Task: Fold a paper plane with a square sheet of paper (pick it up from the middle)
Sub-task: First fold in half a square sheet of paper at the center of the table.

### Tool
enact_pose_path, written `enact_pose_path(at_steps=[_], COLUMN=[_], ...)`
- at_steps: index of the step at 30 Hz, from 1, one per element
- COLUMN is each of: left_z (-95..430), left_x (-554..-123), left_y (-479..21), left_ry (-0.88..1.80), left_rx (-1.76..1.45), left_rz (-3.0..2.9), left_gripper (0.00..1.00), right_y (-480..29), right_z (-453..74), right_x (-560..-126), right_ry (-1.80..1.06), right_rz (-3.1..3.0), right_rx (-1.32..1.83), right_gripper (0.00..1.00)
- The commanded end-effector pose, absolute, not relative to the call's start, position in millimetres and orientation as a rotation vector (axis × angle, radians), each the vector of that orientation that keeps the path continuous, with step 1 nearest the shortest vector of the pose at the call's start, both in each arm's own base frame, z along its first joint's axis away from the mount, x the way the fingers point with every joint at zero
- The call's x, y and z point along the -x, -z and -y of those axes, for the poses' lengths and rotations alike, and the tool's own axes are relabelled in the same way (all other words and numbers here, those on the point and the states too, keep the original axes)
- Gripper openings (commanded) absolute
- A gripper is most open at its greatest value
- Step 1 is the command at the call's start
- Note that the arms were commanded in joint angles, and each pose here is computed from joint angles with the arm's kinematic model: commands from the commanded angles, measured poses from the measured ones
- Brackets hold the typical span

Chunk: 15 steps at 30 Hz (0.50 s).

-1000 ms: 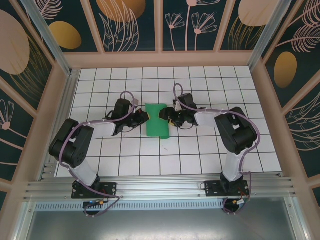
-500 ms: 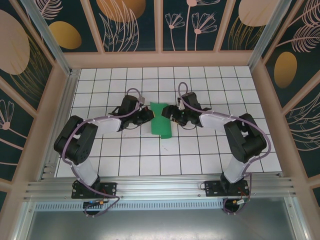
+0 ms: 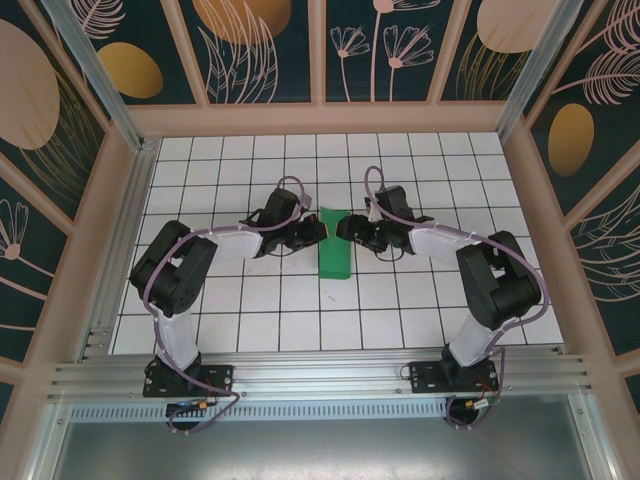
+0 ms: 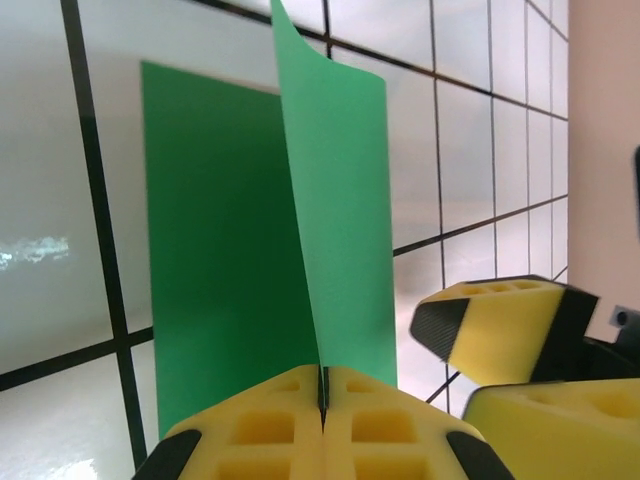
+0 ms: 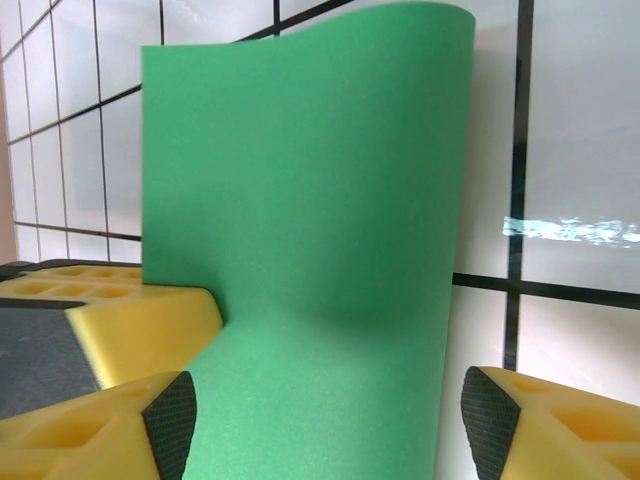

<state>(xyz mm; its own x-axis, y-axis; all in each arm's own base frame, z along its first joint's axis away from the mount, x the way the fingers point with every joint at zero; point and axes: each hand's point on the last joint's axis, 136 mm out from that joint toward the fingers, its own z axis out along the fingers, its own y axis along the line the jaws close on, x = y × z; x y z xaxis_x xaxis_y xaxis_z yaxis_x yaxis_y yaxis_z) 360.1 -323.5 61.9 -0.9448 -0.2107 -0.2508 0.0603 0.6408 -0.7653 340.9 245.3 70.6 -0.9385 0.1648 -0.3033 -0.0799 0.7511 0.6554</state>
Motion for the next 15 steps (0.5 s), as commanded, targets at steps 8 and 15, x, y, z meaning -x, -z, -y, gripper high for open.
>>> enact_pose_path(at_steps=[8, 15], left_z=[330, 337], left_x=[-365, -364], left_y=[-47, -44], left_ry=[1.216, 1.240], left_rx=[0.159, 0.085], left_rz=[-2.568, -2.581], left_gripper=[0.00, 0.00], right_y=[-41, -36], right_z=[-245, -244], right_x=[-332, -331], right_ry=[-0.984, -0.981], right_rz=[-2.710, -2.727], right_rx=[0.005, -0.005], right_gripper=[0.65, 0.59])
